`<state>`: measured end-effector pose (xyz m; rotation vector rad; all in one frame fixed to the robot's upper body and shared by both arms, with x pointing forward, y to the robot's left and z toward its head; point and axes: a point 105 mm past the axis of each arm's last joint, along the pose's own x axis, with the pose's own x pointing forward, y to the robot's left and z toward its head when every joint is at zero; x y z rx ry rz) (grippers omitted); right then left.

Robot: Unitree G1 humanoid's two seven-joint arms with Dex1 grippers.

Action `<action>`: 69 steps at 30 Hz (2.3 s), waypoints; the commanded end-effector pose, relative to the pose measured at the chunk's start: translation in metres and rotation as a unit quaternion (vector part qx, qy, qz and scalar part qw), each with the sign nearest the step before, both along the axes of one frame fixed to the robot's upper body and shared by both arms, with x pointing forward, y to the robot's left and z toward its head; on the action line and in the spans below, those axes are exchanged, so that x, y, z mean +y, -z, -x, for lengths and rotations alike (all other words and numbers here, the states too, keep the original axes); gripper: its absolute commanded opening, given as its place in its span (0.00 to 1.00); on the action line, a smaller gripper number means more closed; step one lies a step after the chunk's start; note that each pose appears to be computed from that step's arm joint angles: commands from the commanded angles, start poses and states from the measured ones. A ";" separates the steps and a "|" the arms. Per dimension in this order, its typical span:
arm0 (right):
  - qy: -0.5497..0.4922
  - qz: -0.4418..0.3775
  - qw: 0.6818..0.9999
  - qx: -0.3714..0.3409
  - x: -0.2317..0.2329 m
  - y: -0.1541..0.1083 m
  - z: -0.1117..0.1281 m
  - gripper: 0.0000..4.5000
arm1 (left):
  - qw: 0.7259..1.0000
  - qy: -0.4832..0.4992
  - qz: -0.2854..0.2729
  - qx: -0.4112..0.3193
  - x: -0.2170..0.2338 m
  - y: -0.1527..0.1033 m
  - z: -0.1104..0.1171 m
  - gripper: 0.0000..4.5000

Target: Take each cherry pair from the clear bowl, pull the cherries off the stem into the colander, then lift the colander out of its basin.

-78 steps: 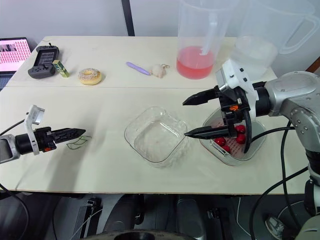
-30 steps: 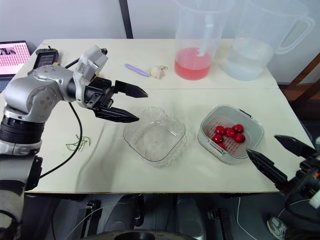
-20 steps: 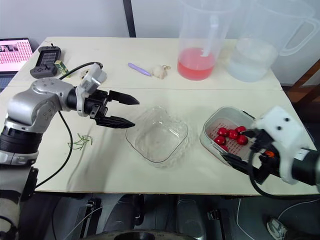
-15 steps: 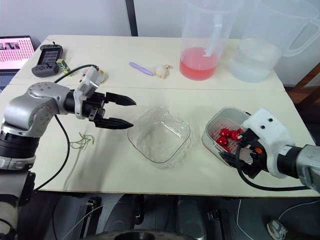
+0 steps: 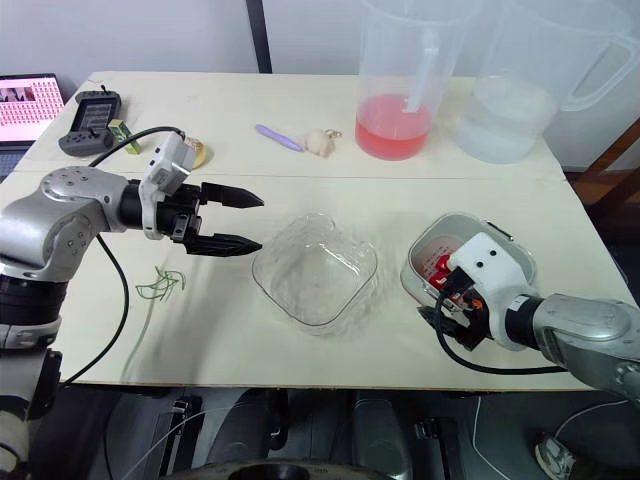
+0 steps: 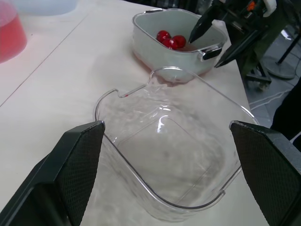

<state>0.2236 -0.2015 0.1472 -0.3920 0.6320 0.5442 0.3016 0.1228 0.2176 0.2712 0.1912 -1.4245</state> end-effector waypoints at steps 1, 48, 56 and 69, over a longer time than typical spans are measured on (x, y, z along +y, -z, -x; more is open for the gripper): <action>0.002 0.003 1.000 -0.012 0.001 -0.002 -0.003 0.49 | 1.000 0.000 0.001 -0.026 0.002 -0.011 0.002 1.00; -0.019 0.012 0.999 -0.036 0.003 -0.071 0.006 0.05 | 0.999 0.030 0.033 -0.020 -0.010 -0.014 -0.002 1.00; -0.032 0.005 0.998 -0.046 0.006 -0.081 0.006 0.05 | 0.999 0.004 0.044 -0.016 -0.002 -0.015 -0.009 1.00; -0.181 0.039 0.978 -0.094 0.024 -0.115 -0.041 0.05 | 0.992 -0.085 0.088 -0.038 0.014 -0.012 0.002 1.00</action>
